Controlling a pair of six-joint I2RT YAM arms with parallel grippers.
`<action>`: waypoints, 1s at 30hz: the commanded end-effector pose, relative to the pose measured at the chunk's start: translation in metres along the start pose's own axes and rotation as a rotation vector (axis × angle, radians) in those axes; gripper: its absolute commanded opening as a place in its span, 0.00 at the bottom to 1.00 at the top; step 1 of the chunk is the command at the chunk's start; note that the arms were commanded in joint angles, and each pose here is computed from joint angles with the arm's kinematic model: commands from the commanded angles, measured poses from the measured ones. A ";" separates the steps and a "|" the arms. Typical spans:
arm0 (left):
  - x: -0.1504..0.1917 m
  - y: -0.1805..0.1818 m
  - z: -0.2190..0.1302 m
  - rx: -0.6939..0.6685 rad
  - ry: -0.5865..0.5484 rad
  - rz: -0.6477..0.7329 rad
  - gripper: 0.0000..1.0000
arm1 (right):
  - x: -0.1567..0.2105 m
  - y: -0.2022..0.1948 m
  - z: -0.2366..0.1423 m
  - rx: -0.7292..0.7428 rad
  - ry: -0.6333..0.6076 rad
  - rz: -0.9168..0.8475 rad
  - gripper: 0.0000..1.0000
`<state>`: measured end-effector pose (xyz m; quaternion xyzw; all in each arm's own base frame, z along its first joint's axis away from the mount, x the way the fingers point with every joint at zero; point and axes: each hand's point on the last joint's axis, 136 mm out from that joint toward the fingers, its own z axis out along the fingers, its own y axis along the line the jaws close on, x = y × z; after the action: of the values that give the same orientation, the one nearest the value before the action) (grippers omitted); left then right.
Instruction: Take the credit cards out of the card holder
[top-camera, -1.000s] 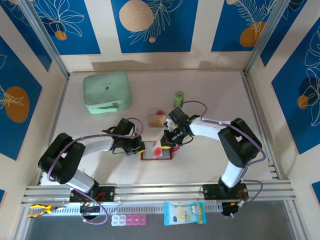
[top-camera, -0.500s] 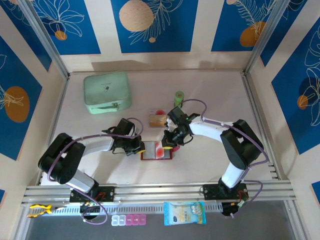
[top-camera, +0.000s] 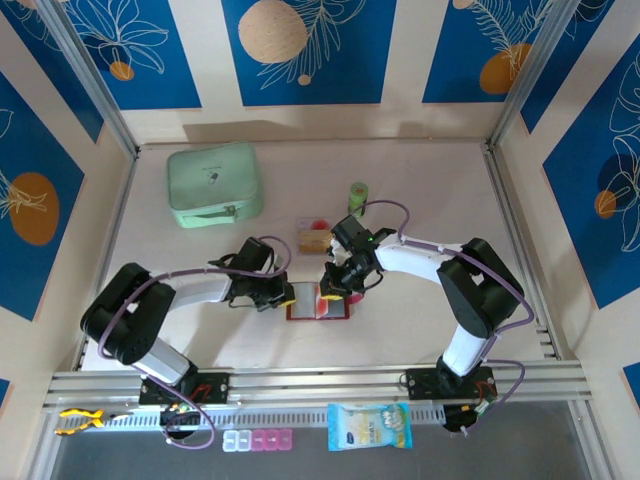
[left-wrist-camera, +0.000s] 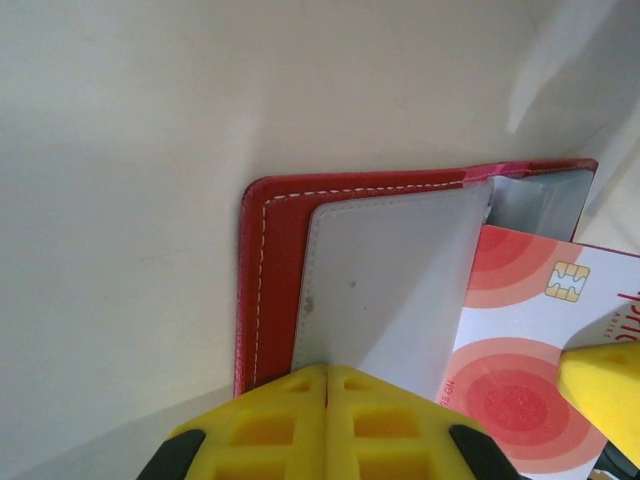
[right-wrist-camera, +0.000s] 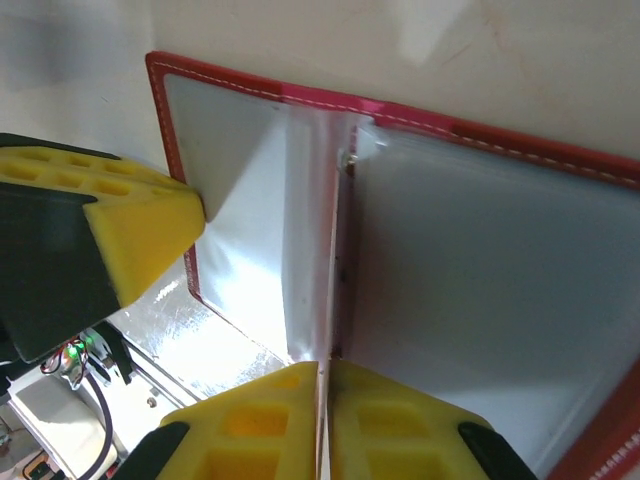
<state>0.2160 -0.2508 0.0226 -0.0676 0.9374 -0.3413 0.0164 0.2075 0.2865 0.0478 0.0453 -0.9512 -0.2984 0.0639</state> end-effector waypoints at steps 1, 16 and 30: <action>0.006 0.002 0.009 -0.021 0.027 -0.009 0.03 | -0.002 0.007 0.001 -0.016 0.005 -0.001 0.11; 0.008 0.001 0.009 -0.055 0.026 0.007 0.03 | -0.002 0.004 -0.006 0.010 -0.010 -0.011 0.08; 0.013 0.024 -0.001 -0.107 -0.001 -0.028 0.04 | -0.009 0.013 -0.054 0.135 -0.004 -0.334 0.05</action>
<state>0.2112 -0.2541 0.0228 -0.0607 0.9414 -0.3310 0.0221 0.2275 0.2766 0.0838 0.1335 -0.9572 -0.2560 0.0187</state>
